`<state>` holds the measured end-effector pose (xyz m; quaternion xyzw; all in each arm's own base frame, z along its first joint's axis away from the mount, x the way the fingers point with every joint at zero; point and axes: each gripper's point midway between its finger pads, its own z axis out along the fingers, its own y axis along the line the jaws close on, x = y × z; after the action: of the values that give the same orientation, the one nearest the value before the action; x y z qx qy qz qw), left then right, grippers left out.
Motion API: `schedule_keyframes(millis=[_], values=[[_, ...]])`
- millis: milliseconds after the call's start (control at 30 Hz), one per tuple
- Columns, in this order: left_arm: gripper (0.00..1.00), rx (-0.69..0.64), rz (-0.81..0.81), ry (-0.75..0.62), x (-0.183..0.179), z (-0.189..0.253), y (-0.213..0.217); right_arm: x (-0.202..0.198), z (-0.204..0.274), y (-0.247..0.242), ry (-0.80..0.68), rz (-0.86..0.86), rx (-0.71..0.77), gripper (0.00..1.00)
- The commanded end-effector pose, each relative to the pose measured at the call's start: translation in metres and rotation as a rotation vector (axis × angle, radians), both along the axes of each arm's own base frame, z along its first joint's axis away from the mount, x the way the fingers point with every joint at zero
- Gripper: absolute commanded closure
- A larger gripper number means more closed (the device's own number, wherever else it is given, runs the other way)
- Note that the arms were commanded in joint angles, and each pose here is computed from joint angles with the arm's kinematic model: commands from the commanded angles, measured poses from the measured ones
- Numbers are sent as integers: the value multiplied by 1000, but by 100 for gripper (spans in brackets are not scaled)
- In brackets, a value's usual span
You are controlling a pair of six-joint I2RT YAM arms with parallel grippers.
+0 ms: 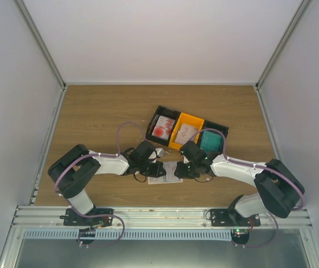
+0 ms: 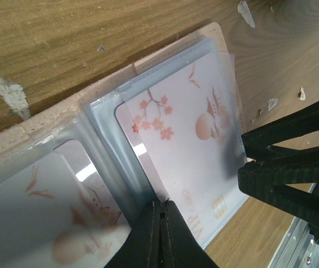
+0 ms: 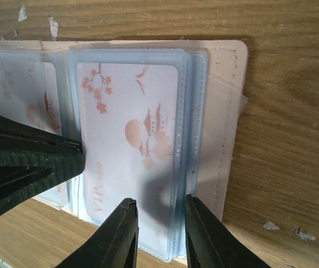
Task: Put the credit cards into the card holder
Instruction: Insert the credit card into the card holder.
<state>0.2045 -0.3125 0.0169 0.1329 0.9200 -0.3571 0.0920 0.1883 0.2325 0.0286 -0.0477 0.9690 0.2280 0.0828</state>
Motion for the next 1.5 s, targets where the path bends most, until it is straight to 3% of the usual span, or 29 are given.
schedule_keyframes(millis=[0, 533, 967, 1167, 1467], values=[[100, 245, 49, 74, -18, -59, 44, 5, 1, -2, -14, -17, -14, 75], [100, 242, 50, 73, -18, -59, 43, 1, 13, 11, -19, 17, 83, 79], [100, 239, 51, 70, -19, -58, 44, -5, 32, 23, 14, -12, 278, 80], [100, 219, 45, 54, -17, -52, 41, 1, 19, 21, 18, -11, 228, 82], [95, 101, 50, -87, -3, -1, 28, 13, 6, 7, -20, 3, 72, 99]])
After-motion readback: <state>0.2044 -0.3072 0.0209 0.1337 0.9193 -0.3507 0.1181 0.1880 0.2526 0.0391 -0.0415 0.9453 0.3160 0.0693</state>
